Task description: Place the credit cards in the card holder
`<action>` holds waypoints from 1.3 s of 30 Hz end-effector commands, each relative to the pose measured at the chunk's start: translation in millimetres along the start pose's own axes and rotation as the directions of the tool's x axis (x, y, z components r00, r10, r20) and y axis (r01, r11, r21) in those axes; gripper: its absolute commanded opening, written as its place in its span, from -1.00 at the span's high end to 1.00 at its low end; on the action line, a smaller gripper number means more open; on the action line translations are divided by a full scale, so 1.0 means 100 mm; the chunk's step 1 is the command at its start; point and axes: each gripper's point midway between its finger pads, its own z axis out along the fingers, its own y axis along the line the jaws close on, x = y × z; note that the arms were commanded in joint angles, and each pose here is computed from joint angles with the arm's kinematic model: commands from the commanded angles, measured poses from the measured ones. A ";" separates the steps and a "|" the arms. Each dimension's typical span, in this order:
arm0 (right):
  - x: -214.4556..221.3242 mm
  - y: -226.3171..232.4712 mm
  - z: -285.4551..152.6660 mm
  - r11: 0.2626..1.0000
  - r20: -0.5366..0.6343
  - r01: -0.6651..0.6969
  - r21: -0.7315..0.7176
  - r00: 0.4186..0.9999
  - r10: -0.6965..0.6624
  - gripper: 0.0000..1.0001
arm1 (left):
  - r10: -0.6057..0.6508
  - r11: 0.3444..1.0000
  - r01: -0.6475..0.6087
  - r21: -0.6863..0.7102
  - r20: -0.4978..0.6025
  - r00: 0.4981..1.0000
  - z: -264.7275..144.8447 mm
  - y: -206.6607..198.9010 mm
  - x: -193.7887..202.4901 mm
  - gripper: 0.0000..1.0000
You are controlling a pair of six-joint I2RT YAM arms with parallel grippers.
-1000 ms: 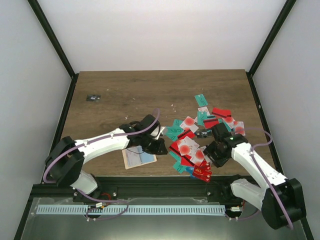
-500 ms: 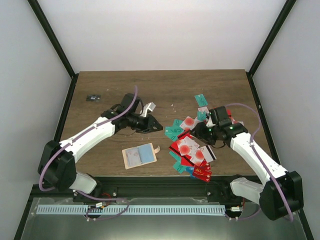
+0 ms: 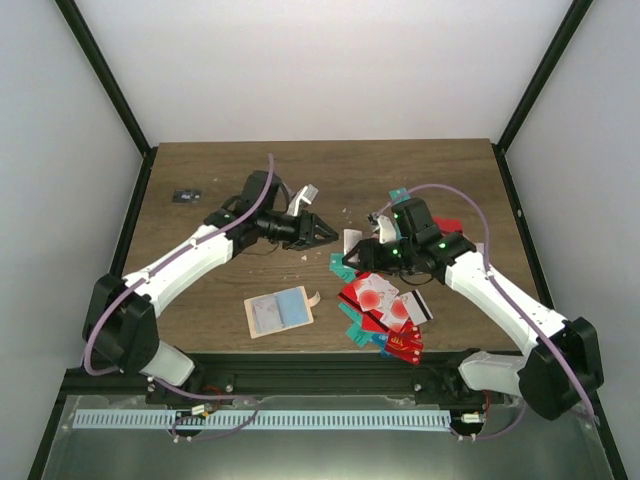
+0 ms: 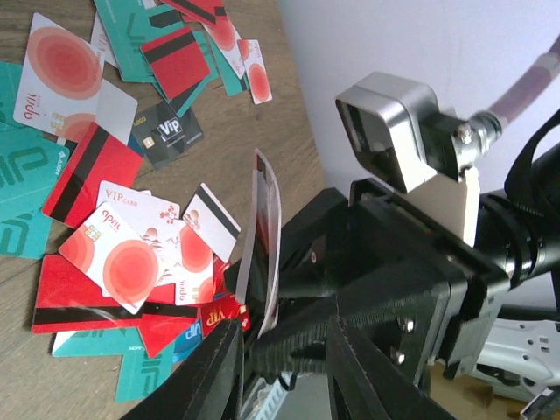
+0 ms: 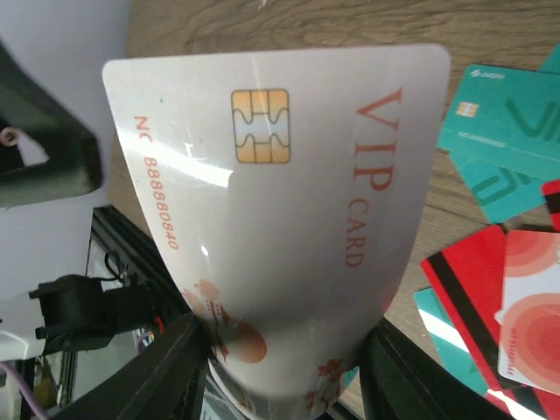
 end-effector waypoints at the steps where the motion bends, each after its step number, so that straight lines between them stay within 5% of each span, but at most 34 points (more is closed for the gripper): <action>1: -0.03 0.29 0.00 0.993 -0.015 0.094 -0.073 0.995 -0.095 0.08 | -0.002 0.998 0.002 0.059 0.000 1.000 0.08 -0.11 -0.09 0.42; 9: -0.01 0.40 0.02 0.988 -0.035 0.115 -0.101 0.992 -0.119 0.08 | 0.001 0.997 0.001 0.072 -0.027 1.000 0.31 -0.14 -0.03 0.42; 15: -0.01 0.40 0.01 0.988 -0.037 0.120 -0.096 0.992 -0.124 0.06 | 0.002 0.999 -0.001 0.048 -0.011 1.000 0.39 -0.14 -0.03 0.92; 19: -0.04 0.31 0.00 0.992 -0.018 0.122 -0.035 0.992 -0.122 -0.76 | 0.024 1.000 -0.025 0.011 0.019 1.000 0.31 -0.16 -0.08 0.92; 21: -0.04 0.28 0.00 0.990 -0.023 0.137 -0.019 0.990 -0.137 -0.98 | 0.026 1.000 -0.026 -0.002 0.032 0.999 0.23 -0.15 -0.10 0.92; 25: -0.05 0.38 -0.04 0.978 -0.011 0.187 -0.087 0.982 -0.189 -0.99 | 0.039 0.999 -0.039 0.006 0.041 0.998 0.04 -0.16 -0.09 0.92; 33: -0.03 0.85 -0.47 0.857 0.057 0.216 -0.469 0.975 -0.215 -0.99 | 0.092 0.989 -0.095 0.111 0.029 0.995 -0.27 -0.42 0.06 0.92; 39: 0.02 1.12 -0.67 0.760 0.078 0.223 -0.610 0.972 -0.222 -0.76 | 0.114 0.973 -0.120 0.196 0.038 0.993 -0.41 -0.68 0.13 0.92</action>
